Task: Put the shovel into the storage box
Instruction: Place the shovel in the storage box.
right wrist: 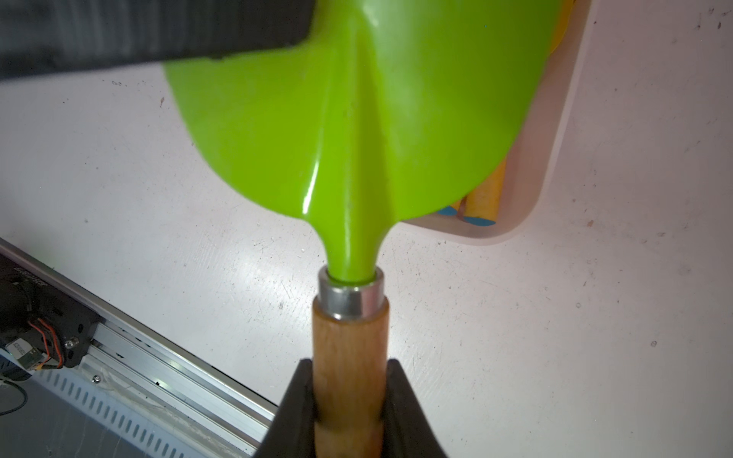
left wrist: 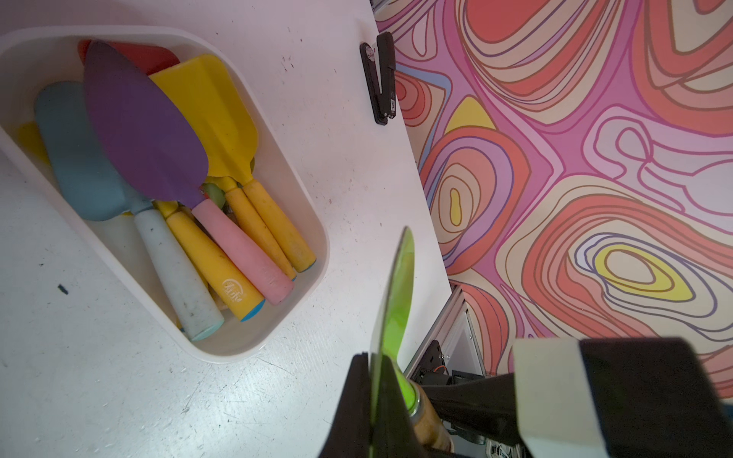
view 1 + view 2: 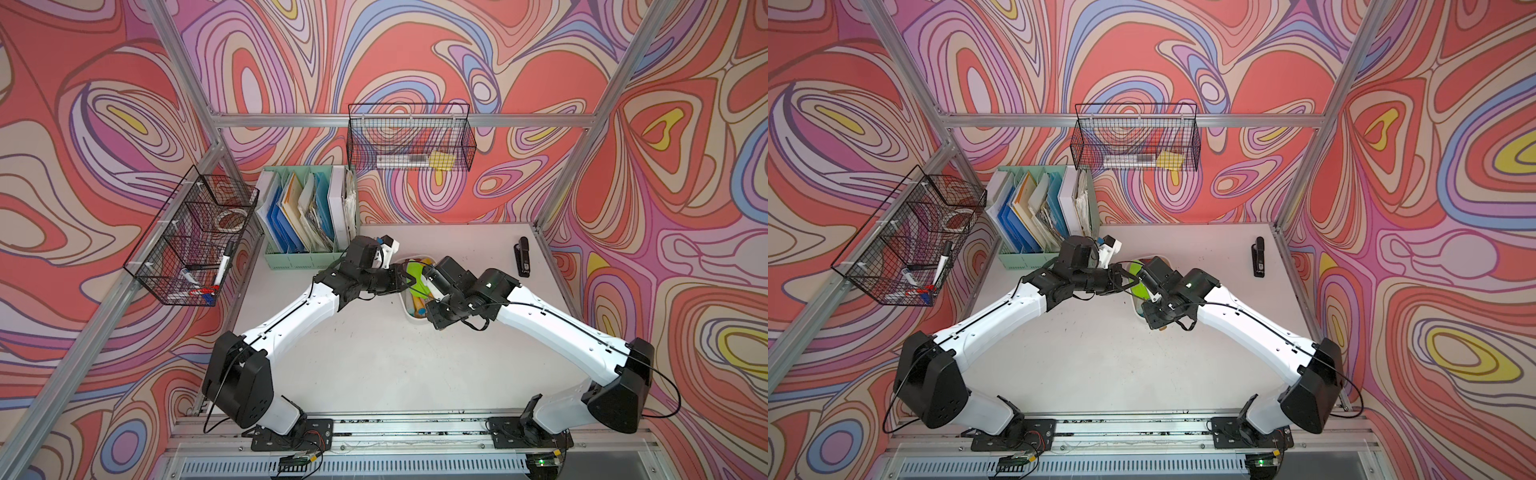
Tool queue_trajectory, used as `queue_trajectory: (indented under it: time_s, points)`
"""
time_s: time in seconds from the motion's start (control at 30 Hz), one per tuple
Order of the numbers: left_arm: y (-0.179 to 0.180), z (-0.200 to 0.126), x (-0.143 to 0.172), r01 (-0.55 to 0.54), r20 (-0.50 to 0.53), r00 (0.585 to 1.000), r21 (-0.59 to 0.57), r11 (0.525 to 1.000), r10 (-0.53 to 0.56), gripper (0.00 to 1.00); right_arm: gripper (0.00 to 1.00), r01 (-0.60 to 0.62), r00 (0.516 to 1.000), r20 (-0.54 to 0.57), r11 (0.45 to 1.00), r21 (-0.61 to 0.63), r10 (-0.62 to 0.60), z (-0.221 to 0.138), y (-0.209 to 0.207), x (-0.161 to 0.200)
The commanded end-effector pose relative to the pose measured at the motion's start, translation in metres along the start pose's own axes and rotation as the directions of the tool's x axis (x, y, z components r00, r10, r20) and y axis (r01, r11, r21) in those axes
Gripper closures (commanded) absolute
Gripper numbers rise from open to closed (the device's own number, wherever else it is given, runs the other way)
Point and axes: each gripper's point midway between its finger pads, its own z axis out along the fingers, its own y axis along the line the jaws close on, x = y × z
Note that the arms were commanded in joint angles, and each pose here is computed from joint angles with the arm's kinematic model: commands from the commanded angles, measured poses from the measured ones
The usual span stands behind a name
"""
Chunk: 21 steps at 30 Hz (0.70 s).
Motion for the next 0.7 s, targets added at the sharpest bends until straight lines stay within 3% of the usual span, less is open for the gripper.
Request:
queue_trajectory:
  time_s: [0.0, 0.17, 0.33, 0.5, 0.67]
  points:
    - [0.004, 0.007, 0.005, -0.020, -0.017, 1.000, -0.002, 1.000, 0.020, 1.00, 1.00, 0.003, 0.998, 0.055, 1.000, -0.020, -0.002, -0.006, 0.004, -0.017]
    - [0.012, 0.009, 0.005, -0.014, -0.018, 1.000, -0.036, 0.999, 0.014, 1.00, 1.00, -0.004, 0.998, 0.060, 1.000, -0.009, 0.005, -0.006, 0.002, -0.020]
    - [0.021, 0.014, 0.002, -0.016, -0.017, 1.000, -0.073, 0.997, 0.015, 1.00, 0.51, -0.012, 0.998, 0.068, 1.000, 0.003, 0.011, -0.008, -0.002, -0.022]
    - [0.028, 0.021, -0.008, -0.034, -0.010, 0.999, -0.100, 0.994, 0.033, 1.00, 0.31, -0.022, 0.997, 0.081, 1.000, 0.017, 0.020, -0.015, -0.008, -0.023]
    - [0.033, 0.028, -0.026, -0.033, 0.012, 0.999, -0.103, 0.994, 0.035, 1.00, 0.28, -0.034, 0.995, 0.090, 0.999, 0.030, 0.031, -0.023, -0.015, -0.019]
